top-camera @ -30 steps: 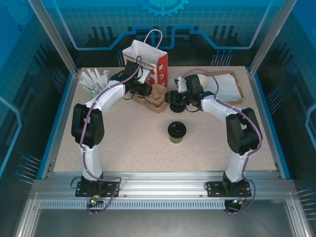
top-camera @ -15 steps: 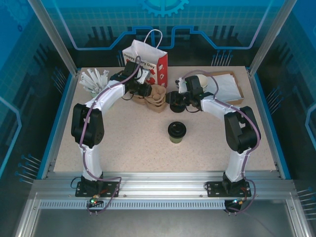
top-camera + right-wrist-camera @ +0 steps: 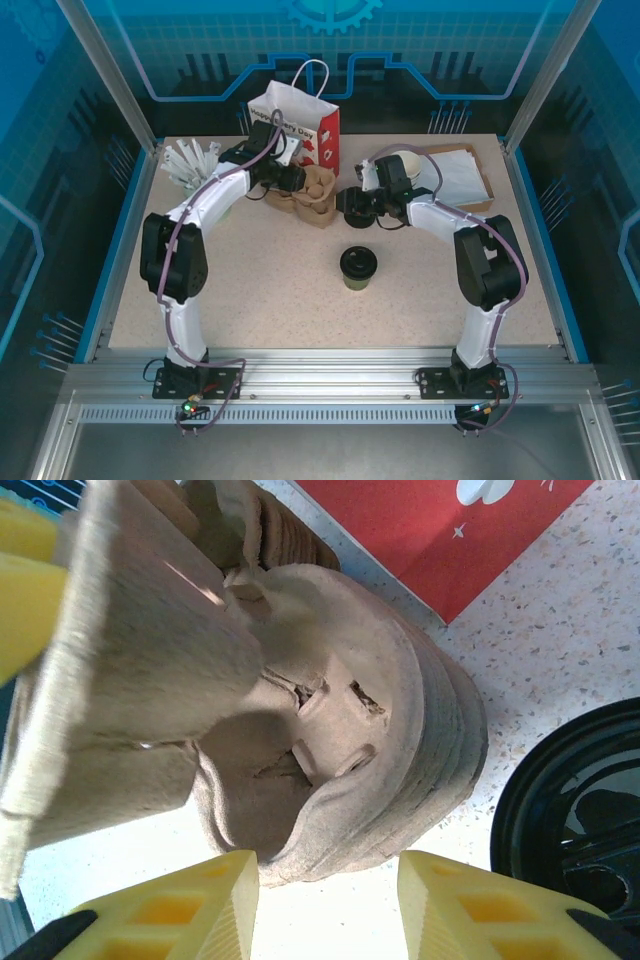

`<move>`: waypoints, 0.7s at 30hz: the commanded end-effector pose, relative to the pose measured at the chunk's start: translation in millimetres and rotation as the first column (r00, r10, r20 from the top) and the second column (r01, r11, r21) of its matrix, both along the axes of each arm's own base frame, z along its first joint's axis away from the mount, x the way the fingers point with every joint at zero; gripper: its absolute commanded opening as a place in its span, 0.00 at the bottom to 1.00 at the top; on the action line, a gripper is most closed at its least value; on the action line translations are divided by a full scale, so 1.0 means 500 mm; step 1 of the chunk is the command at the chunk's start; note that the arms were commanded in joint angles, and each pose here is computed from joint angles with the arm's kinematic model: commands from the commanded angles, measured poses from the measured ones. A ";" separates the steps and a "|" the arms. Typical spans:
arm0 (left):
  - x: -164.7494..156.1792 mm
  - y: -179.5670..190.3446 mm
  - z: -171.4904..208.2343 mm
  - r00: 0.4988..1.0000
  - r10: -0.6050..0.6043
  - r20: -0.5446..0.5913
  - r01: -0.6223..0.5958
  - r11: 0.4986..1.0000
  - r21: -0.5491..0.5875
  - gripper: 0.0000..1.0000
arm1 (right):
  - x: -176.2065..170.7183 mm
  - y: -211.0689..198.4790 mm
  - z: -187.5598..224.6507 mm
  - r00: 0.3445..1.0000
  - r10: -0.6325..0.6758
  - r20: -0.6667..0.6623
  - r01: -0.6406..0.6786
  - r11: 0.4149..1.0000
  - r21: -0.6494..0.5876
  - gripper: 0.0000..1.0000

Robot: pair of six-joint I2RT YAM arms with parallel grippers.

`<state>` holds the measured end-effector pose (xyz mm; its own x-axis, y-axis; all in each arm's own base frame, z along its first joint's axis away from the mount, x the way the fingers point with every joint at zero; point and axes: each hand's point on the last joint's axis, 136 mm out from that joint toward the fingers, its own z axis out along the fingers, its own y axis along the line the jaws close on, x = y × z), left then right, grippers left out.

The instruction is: Pack the takeout coffee

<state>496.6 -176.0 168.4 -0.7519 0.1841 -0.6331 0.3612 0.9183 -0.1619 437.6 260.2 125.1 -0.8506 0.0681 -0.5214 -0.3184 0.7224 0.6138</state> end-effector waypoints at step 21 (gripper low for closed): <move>-0.386 0.031 -0.033 0.950 0.311 -0.004 -0.311 0.949 0.046 0.42 | -0.213 -0.142 0.242 0.964 0.011 0.265 0.046 0.977 -0.207 0.43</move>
<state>324.9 -173.8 181.5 -0.7384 0.0643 -0.6713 0.2065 0.9692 -0.1343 345.1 198.4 264.5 -0.6489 -0.0017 -0.7609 -0.4548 0.8026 0.3860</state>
